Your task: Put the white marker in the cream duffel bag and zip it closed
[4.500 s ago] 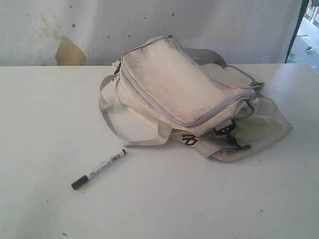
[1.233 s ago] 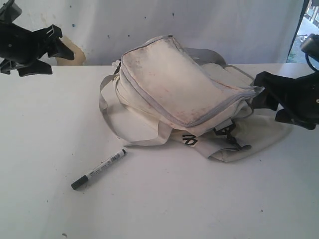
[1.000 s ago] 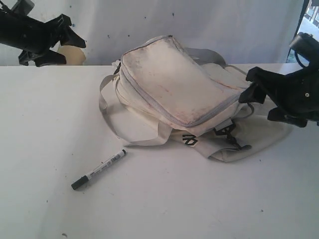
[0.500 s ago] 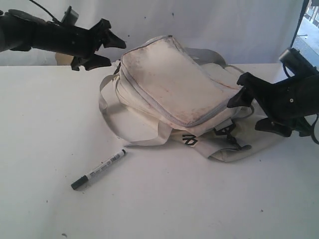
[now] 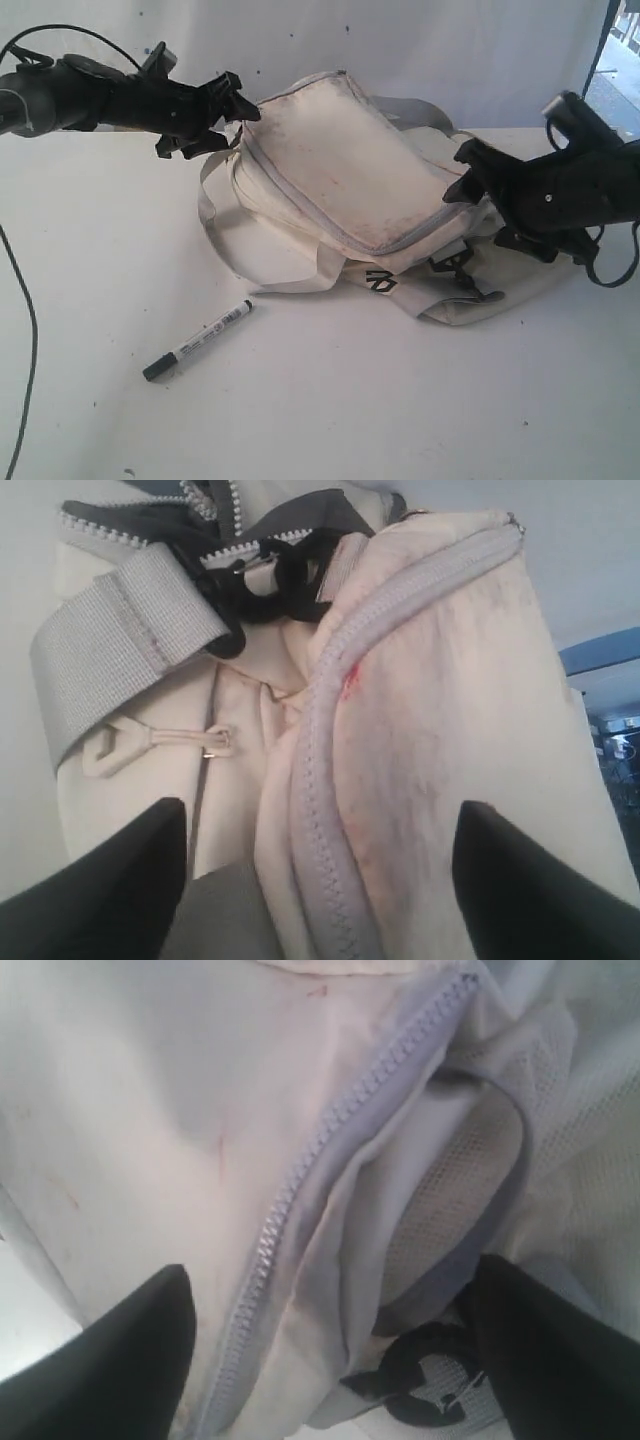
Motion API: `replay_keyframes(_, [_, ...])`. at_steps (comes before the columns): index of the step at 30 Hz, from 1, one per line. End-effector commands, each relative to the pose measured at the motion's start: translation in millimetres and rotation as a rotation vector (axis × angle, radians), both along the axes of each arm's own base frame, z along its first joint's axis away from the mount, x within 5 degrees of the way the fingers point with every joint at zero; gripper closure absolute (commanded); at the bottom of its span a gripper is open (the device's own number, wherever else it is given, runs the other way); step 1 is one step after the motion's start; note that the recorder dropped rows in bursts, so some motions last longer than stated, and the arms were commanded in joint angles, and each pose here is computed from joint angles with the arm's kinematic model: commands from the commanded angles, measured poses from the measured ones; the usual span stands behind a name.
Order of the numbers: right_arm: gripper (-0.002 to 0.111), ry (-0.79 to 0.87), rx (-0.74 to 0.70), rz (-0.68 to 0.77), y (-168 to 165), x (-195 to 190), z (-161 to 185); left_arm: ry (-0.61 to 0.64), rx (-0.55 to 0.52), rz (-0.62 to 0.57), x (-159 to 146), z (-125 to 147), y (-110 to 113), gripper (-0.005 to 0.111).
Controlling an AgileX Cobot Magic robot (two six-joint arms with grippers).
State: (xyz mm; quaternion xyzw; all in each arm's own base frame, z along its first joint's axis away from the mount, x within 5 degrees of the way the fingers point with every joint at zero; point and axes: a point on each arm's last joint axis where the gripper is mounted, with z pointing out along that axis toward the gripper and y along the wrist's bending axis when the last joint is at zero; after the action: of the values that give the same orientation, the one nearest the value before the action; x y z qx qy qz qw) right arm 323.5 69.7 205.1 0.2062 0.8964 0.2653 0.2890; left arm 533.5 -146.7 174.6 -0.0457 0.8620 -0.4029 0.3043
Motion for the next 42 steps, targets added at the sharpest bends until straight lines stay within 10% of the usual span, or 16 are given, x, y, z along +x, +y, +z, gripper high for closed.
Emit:
replay_keyframes(1, [0.043, 0.018, -0.033, -0.003, 7, 5, -16, -0.002, 0.006, -0.006, -1, -11, -18, 0.029])
replay_keyframes(9, [0.108, 0.004, -0.055, -0.030, 5, 8, -18, 0.000, -0.030, 0.025, 2, -14, -23, 0.106])
replay_keyframes(28, [0.108, -0.180, -0.087, 0.049, -36, 49, 64, -0.261, 0.101, -0.314, -18, 101, -2, 0.107])
replay_keyframes(42, [0.108, -0.153, -0.431, 0.049, -85, 63, 103, -0.083, 0.141, -0.596, -57, 94, -48, 0.107])
